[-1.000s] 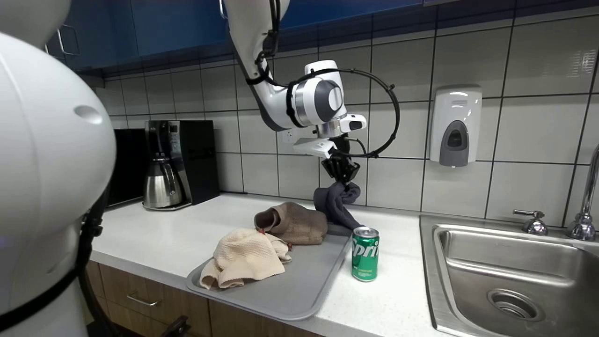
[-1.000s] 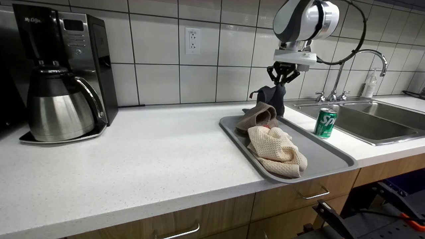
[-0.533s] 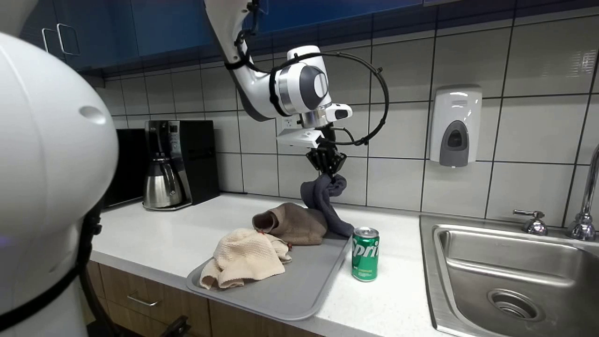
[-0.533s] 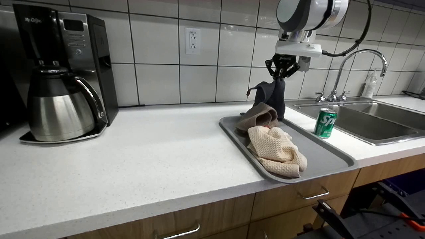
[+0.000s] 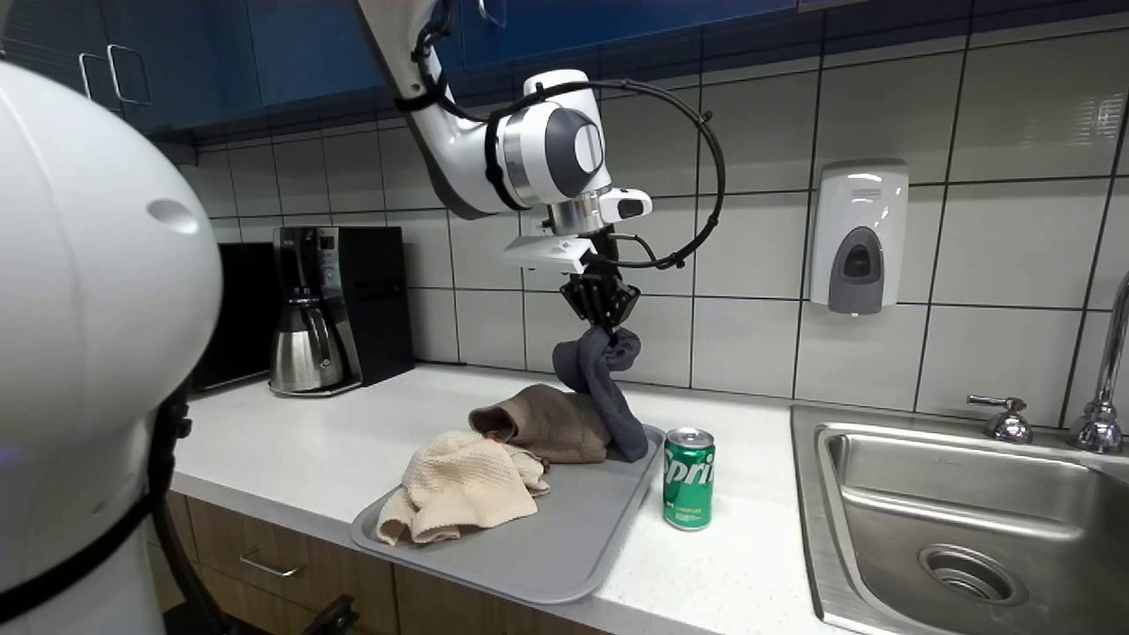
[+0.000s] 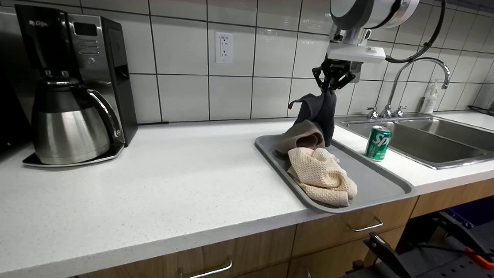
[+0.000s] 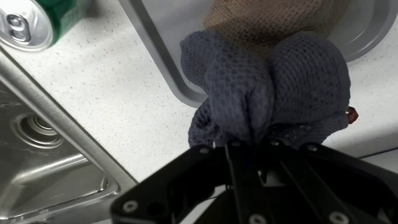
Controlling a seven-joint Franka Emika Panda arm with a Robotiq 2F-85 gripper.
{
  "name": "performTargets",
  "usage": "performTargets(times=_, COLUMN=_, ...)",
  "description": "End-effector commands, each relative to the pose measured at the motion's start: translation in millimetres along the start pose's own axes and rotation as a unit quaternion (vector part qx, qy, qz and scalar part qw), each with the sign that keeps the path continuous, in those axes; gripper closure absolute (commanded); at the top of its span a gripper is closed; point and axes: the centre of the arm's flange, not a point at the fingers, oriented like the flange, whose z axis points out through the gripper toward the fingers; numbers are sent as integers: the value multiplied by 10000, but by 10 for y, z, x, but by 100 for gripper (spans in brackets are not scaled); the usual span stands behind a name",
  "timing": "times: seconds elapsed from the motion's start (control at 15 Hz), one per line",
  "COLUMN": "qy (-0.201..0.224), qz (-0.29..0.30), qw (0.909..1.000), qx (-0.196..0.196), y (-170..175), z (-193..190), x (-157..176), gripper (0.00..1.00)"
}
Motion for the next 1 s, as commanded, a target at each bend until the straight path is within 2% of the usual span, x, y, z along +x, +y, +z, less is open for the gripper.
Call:
performTargets(times=0.0, qy=16, qz=-125, qw=9999, qx=23, y=105, z=-164, x=-216, gripper=98)
performTargets(times=0.4, qy=-222, qz=-446, qw=9987, qx=96, y=24, z=-125, x=-454, gripper=98)
performTargets(times=0.67, qy=-608, qz=-677, qw=9958, qx=100, y=-118, z=105, x=-617, gripper=98)
performTargets(times=0.93, qy=-917, qz=-656, qw=9936, qx=-25, y=-85, z=357, x=-710, gripper=98)
